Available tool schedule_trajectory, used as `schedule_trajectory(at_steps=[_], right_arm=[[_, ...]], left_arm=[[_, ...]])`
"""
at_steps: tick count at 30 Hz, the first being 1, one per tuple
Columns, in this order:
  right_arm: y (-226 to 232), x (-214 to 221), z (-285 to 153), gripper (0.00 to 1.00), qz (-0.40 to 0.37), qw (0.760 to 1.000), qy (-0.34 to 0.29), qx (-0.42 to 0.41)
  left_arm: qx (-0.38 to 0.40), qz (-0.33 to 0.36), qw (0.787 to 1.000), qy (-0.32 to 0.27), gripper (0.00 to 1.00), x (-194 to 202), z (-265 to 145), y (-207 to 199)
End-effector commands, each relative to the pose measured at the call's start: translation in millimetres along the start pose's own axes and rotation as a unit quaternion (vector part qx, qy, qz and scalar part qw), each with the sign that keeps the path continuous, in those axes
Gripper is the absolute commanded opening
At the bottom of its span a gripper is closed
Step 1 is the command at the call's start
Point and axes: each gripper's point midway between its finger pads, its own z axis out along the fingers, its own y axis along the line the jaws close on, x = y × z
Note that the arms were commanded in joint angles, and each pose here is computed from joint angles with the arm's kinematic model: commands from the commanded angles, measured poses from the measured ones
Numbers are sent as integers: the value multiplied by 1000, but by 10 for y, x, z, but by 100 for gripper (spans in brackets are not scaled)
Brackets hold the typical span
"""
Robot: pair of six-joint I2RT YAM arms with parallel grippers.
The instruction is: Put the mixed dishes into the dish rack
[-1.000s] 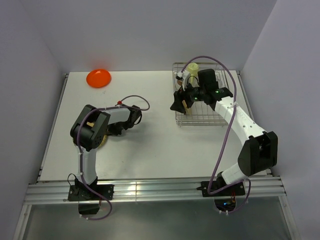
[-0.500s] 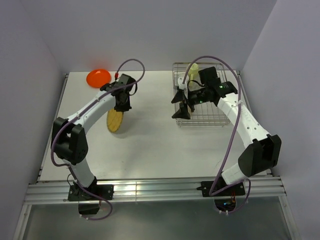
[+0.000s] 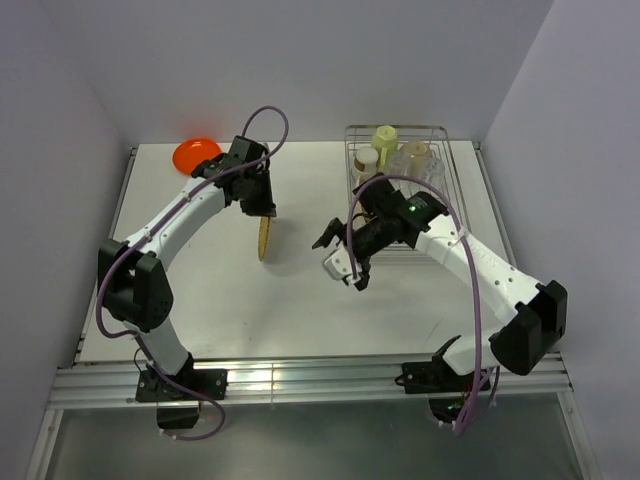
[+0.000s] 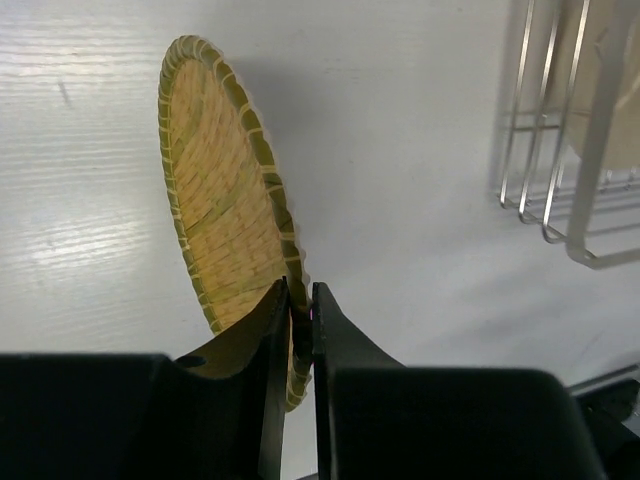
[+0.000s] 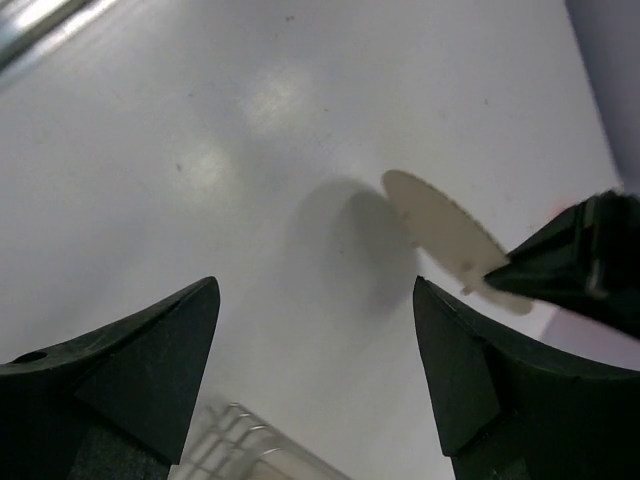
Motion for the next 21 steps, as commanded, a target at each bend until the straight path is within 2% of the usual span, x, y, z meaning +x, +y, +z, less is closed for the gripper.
schedule_trajectory(at_steps=[1,11,21], right_arm=[[-250,-1,59,85,-179,982,56,13],[-635,71,650,85,-306,942,132,-34],[-896,335,972,84,-341,916,195,-79]], left_arm=[[62,-13,998,19,0,23,-166,-258],[92,-21,993,67,0,282,-134,-314],[80,-10,992,94,0,476,-137,-289]])
